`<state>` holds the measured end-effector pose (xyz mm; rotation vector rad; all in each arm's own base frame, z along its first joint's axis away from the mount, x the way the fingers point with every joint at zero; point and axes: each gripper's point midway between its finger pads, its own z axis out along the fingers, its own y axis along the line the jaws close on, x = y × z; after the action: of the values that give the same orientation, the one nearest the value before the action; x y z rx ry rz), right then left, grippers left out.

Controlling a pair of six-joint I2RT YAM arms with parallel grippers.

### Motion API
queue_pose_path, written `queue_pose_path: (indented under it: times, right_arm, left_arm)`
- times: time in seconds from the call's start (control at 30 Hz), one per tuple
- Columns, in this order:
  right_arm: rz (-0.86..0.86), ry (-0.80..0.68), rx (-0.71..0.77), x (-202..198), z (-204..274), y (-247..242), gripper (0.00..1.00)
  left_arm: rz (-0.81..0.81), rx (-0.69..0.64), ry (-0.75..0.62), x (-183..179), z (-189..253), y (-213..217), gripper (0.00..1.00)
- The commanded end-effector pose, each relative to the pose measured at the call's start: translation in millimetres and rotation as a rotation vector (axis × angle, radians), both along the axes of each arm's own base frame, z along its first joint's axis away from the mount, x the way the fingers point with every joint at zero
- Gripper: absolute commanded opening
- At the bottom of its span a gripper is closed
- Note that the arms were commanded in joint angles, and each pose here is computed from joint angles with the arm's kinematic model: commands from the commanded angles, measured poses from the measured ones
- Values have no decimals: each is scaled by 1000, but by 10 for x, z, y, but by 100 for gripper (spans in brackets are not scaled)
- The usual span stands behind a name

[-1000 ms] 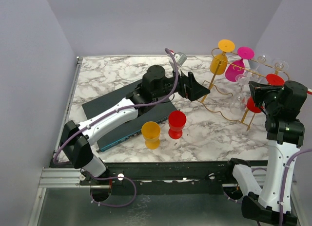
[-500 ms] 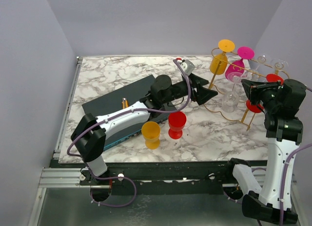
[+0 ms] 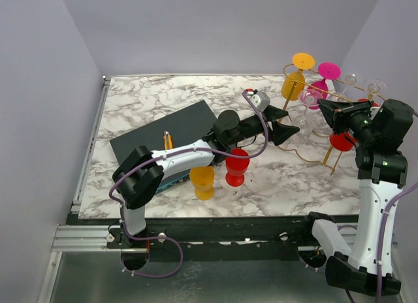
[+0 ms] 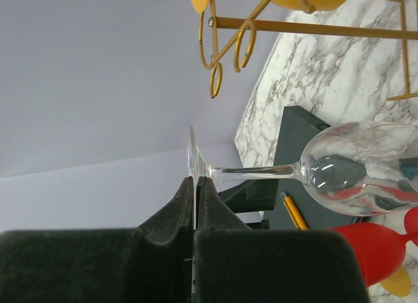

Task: Take the wine glass off the wine glass rack
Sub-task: Place the wine glass at the center of the board.

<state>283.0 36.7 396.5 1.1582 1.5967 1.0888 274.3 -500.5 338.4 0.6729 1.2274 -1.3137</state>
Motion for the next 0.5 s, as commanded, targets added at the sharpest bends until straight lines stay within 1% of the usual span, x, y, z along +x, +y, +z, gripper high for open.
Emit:
queue_pose_path:
  times: [0.0,0.13,0.47]
  right_arm:
    - [68,-111,11,-30,367,117,0]
    - [83,-113,15,-20,381,139,1]
    - [141,-127,31,-12,417,255,1]
  left_arm:
    - [41,-87,-75,53,279,-12,81]
    - [47,-110,-87,70,362,-28,81]
    - [49,-121,-75,98,339,-96,77]
